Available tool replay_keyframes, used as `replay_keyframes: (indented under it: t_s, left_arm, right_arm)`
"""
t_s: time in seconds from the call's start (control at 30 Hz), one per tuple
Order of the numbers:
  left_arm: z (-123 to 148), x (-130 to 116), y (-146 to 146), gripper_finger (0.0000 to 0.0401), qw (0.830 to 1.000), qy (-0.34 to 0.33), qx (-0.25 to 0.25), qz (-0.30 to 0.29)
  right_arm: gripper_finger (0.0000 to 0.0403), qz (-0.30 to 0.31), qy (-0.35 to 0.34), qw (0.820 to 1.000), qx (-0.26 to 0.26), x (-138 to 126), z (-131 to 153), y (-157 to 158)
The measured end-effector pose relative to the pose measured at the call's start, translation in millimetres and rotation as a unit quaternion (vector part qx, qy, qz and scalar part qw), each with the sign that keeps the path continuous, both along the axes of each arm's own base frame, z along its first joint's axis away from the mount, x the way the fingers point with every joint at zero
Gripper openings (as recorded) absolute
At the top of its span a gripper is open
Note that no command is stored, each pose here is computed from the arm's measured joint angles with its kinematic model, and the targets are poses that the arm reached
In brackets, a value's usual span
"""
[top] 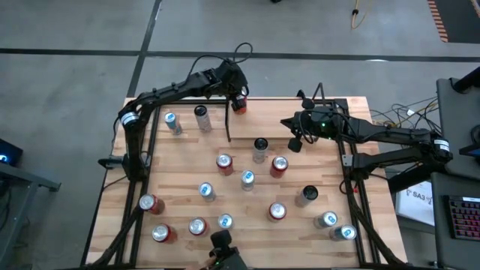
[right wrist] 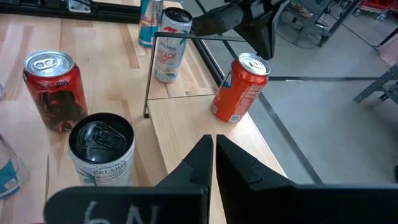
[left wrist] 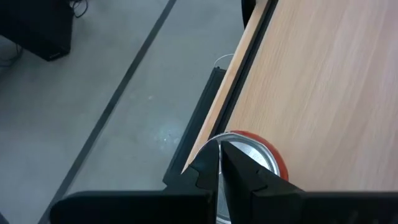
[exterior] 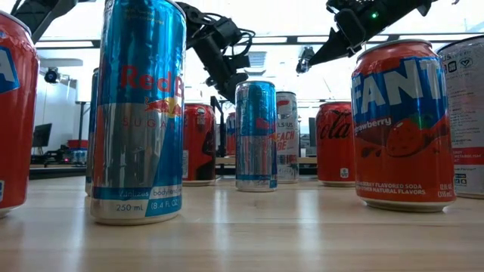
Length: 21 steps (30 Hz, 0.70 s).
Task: Place canned beverage on shelf
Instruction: Put the orange soda can on the shelf
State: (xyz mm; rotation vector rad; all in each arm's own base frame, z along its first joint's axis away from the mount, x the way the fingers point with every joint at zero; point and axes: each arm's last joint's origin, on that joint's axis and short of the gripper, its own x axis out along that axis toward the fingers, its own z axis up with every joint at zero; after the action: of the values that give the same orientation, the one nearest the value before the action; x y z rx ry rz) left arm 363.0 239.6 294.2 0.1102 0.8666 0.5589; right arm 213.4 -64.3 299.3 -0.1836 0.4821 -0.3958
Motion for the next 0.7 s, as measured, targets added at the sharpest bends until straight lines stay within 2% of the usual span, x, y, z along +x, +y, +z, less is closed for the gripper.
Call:
replay_keyframes:
  t_s: [0.7]
  left_arm:
    - [-9.3,-0.8,-0.6,0.0000,0.999,0.005,-0.037,0.031]
  right_arm:
    - [0.0009,-0.001,0.000,1.000,0.000,0.0,0.0,0.0]
